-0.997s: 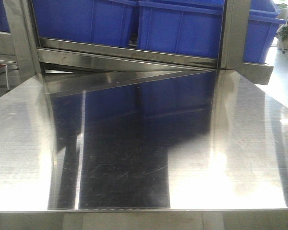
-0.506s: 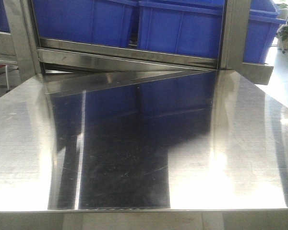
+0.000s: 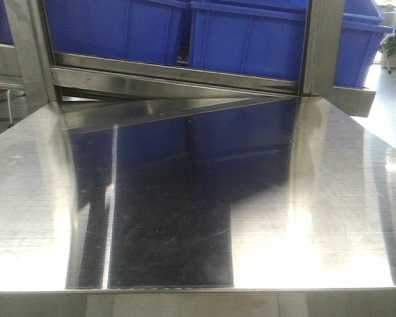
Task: Pick and sort blue part to right shelf
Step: 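Drive the base away from the table holding both parts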
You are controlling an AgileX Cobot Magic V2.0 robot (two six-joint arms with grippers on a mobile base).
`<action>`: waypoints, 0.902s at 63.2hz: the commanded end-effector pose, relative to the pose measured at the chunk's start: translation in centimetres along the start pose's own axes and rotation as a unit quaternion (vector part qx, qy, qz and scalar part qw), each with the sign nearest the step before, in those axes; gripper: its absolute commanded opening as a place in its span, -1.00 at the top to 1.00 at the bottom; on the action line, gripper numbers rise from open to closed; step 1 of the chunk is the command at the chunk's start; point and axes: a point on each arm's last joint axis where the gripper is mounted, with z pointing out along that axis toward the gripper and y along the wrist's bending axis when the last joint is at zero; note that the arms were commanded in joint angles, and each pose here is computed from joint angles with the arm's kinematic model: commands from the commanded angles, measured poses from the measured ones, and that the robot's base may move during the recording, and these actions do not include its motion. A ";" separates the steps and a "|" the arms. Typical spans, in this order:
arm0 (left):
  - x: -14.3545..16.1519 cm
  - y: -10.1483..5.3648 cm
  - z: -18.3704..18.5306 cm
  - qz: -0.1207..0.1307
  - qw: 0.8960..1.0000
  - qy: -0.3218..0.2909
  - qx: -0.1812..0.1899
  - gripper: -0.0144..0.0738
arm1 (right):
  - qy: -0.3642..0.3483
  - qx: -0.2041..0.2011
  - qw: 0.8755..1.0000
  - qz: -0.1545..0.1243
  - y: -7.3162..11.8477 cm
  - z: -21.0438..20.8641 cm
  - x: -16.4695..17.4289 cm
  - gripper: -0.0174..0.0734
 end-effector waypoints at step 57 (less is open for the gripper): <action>-1.7 0.2 -0.2 -0.003 0.998 -0.053 -0.012 0.08 | -0.059 0.004 0.998 -0.010 -0.1 -0.1 -1.9 -0.26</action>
